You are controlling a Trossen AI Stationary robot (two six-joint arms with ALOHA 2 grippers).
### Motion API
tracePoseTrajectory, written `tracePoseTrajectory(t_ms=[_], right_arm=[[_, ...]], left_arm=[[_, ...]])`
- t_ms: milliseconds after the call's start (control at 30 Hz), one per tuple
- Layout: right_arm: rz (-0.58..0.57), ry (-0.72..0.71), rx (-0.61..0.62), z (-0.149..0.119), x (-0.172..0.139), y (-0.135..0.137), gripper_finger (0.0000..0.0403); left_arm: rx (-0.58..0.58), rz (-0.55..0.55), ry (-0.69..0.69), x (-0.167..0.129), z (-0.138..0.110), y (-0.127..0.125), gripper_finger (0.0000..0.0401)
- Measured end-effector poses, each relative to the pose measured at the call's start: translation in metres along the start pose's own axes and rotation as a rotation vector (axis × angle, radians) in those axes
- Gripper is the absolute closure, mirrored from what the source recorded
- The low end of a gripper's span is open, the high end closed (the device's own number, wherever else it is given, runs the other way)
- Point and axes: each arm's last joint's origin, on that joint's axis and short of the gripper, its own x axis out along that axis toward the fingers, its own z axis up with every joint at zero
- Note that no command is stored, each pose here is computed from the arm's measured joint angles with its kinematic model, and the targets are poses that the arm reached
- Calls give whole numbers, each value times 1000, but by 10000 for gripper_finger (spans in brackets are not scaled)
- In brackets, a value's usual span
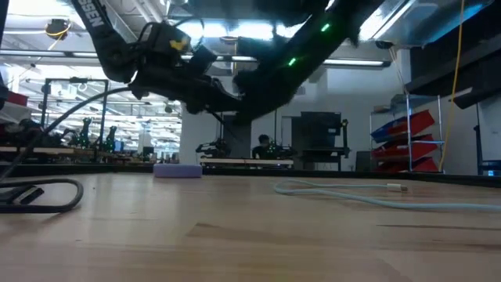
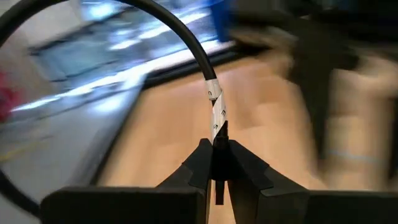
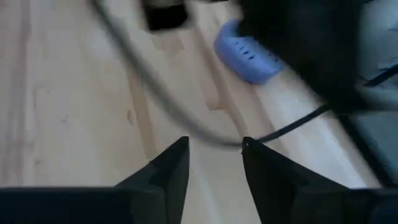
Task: Insert USB
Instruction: Insert the black usb cable into the purple outlet extension
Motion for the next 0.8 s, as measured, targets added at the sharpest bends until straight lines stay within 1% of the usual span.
tracePoseTrajectory(t_ms=[67, 100, 167, 233, 300, 400, 500, 600, 633, 700, 800], right_arm=[[4, -3, 59, -10, -12, -8, 285], [14, 5, 86, -17, -16, -11, 286], [50, 32, 120, -33, -23, -12, 287], [72, 29, 142, -48, -26, -8, 287], [93, -64, 193, -51, -29, -4, 288], [124, -266, 272, -40, -35, -2, 288], [146, -387, 284, -41, -40, 1, 288], [167, -547, 364, -34, -47, 0, 288], [165, -575, 384, -32, -47, -2, 288], [155, -568, 386, -31, -42, -1, 288], [139, -516, 360, -23, -36, -2, 288]], left_arm=[[-12, -125, -47, -1, 0, -3, 384], [-11, -171, -69, -1, 1, -5, 384], [3, -231, -101, -1, 2, -7, 384], [17, -253, -118, -2, 2, -6, 384], [21, -285, -140, -3, 2, -5, 384], [41, -367, -190, -5, 3, -7, 384], [50, -377, -211, -5, 5, -6, 384], [43, -367, -217, -5, 6, -5, 384], [43, -364, -221, -5, 7, -5, 384], [38, -347, -229, -5, 9, -4, 384], [29, -303, -250, -5, 13, -2, 384]])
